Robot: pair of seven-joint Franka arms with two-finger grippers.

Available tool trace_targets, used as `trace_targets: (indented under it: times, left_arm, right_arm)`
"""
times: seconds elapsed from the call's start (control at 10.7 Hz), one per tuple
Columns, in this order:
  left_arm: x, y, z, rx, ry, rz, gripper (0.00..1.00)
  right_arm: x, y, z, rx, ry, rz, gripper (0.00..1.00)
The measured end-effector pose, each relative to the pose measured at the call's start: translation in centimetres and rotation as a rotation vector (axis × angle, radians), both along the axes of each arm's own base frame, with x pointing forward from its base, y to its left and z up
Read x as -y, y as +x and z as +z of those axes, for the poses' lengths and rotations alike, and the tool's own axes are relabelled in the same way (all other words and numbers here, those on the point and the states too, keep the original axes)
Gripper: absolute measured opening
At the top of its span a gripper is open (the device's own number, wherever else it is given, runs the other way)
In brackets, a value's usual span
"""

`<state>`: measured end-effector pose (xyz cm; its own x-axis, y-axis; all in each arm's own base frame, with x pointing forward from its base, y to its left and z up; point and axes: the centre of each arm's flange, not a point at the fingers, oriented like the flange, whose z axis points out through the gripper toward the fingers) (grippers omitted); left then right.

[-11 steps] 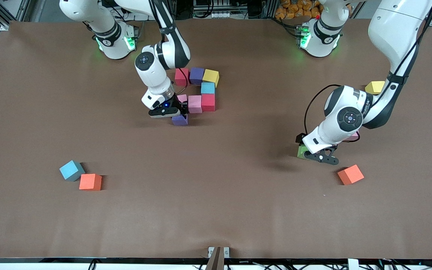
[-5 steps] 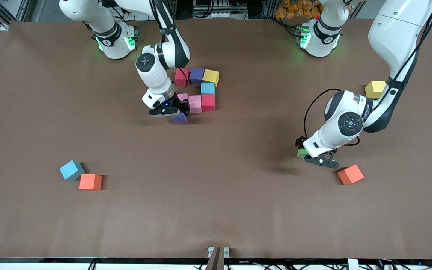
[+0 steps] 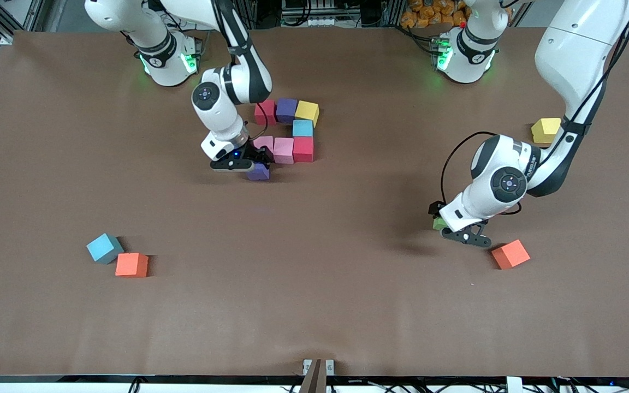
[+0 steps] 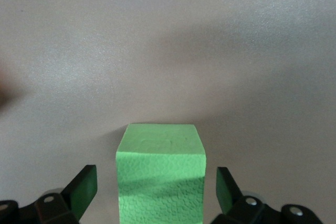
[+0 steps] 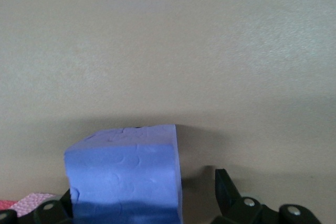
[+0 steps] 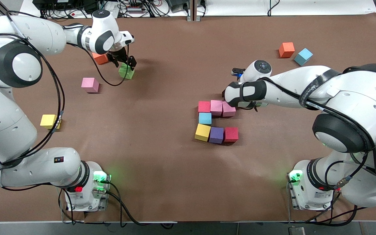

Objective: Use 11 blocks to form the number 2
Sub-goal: 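Grasp the green cube with the left gripper while the right gripper holds purple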

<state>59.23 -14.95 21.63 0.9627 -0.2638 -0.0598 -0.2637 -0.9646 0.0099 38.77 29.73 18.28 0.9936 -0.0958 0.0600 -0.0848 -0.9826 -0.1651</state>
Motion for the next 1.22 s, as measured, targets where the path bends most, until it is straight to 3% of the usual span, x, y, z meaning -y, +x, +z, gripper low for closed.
trace_targets:
  times: [0.66,1.22]
  left_arm:
    - [0.0,0.1,0.1,0.002,0.000,0.001,0.90]
    - [-0.3,0.1,0.0,0.001,0.002,0.005,0.69]
  right_arm:
    - [-0.5,0.1,0.7,-0.011,0.027,-0.078,1.00]
    - [-2.0,1.0,1.9,-0.005,0.065,-0.164,1.00]
